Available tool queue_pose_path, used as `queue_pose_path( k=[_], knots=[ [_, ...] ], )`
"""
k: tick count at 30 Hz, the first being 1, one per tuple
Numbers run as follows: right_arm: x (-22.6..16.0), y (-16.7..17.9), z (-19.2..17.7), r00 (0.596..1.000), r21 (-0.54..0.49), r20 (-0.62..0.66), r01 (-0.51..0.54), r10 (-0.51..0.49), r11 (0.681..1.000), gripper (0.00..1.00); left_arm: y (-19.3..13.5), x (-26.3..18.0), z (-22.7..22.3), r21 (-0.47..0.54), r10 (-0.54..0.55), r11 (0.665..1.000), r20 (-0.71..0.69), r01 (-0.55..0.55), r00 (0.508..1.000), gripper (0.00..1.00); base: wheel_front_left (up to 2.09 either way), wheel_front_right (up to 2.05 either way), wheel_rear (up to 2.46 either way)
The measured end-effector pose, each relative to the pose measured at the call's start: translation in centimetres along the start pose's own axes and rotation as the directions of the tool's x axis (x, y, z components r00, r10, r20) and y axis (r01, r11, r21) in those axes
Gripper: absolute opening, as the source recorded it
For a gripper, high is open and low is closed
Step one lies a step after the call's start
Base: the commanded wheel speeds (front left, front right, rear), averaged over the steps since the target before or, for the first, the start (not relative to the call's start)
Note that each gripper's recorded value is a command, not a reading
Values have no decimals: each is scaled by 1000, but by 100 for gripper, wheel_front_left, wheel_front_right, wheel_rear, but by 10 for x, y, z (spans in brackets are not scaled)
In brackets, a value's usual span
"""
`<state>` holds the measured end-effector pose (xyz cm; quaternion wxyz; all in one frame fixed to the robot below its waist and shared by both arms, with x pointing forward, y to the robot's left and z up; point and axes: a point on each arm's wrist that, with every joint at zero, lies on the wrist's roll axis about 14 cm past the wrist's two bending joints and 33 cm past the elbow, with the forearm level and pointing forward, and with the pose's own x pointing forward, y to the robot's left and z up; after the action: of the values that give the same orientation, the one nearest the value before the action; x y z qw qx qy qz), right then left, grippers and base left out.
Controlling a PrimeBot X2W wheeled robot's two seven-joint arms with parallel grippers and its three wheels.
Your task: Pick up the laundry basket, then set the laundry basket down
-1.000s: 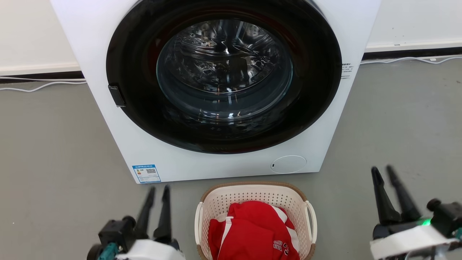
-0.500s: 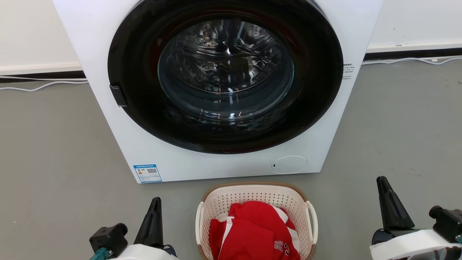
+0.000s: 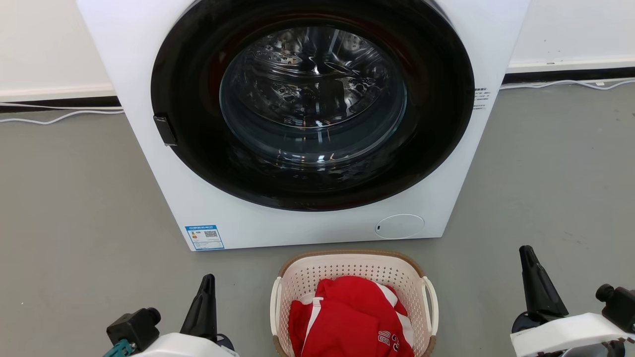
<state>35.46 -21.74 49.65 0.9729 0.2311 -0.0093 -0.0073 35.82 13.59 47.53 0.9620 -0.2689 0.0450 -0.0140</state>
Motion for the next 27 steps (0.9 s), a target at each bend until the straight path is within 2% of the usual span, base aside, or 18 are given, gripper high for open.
queue_pose_path(
  k=[16, 27],
  knots=[
    [2, -7, -5, 999, 169, -25, 48, -44, 985, 0, 11, 2, 0, -158, 29, 987, -31, -33, 999, 0, 0, 0, 0],
    [5, -7, -6, 998, 301, -33, 68, -61, 951, 0, 20, 2, 0, -279, 49, 959, -47, -60, 998, 0, 0, 0, 0]
  ],
)
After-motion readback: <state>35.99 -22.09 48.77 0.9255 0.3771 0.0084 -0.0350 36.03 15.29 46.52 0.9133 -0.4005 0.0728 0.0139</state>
